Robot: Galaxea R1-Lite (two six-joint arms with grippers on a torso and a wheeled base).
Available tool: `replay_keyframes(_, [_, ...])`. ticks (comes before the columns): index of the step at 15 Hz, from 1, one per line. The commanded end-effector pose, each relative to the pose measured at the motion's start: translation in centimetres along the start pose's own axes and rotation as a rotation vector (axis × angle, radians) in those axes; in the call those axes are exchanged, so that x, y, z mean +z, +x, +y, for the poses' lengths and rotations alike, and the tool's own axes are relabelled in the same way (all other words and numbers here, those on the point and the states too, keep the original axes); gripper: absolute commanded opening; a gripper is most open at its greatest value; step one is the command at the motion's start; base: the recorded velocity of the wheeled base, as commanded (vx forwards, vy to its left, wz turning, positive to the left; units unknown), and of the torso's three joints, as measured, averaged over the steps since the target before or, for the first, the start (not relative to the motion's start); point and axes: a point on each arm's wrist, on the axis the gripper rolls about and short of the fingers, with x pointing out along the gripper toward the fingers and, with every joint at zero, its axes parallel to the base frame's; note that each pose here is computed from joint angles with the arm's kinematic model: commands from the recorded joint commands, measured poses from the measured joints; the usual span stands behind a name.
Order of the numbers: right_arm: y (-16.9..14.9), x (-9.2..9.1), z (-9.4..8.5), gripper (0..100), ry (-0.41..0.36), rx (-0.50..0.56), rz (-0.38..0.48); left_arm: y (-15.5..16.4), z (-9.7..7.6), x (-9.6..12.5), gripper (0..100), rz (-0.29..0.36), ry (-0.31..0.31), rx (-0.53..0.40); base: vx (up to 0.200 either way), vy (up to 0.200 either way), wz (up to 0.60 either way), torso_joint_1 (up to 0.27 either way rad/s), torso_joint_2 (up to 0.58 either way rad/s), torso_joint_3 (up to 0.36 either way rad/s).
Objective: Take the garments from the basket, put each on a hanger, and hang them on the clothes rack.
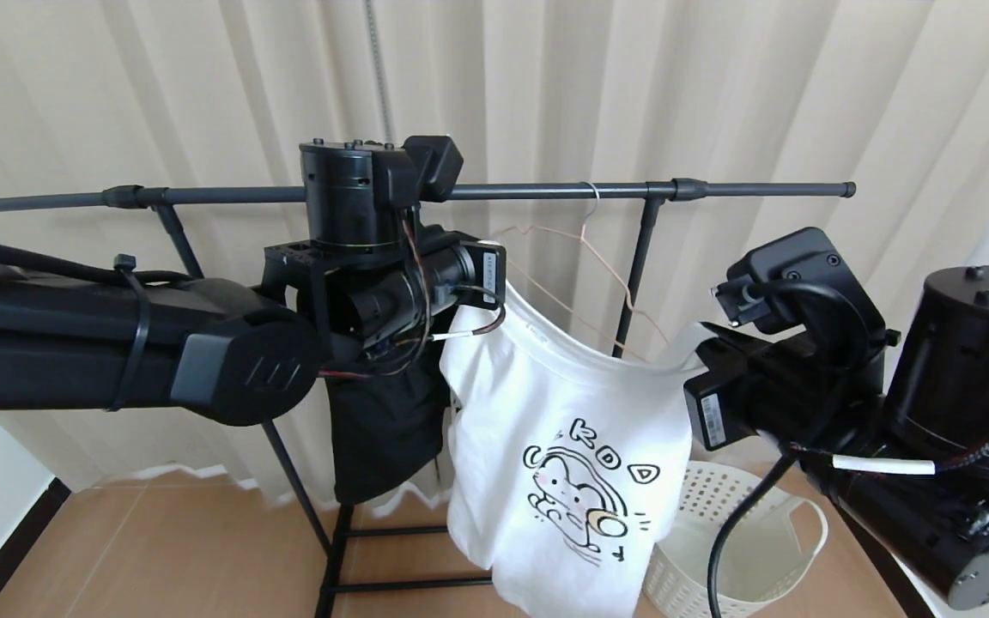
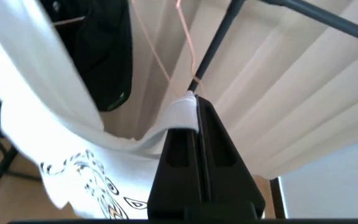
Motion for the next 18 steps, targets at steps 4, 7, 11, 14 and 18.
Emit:
replay_keyframes(4, [-2.6,-0.7,3.3,0,-0.025,0.163,0.002,1.6,-0.1,1.8,0,-0.072,-0.010,-0.117,0.000,0.000,0.00,0.000,0.00,0.000])
replay_keyframes(7, [-2.8,-0.9,5.5,0,0.020,0.220,0.013,2.2,-0.5,2.6,0,-0.102,-0.010,-0.204,0.000,0.000,0.00,0.000,0.00,0.000])
replay_keyframes(11, [-2.8,0.4,8.2,0,0.176,0.278,-0.001,2.6,-1.0,2.9,0,-0.115,-0.007,-0.300,0.000,0.000,0.00,0.000,0.00,0.000])
replay_keyframes(14, [-2.0,2.7,9.2,0,0.349,0.281,-0.029,2.8,-1.3,3.6,0,-0.141,-0.008,-0.325,0.000,0.000,0.00,0.000,0.00,0.000])
replay_keyframes(18, [-2.0,3.3,9.0,0,0.387,0.278,-0.037,2.8,-1.3,3.7,0,-0.143,-0.009,-0.316,0.000,0.000,0.00,0.000,0.00,0.000])
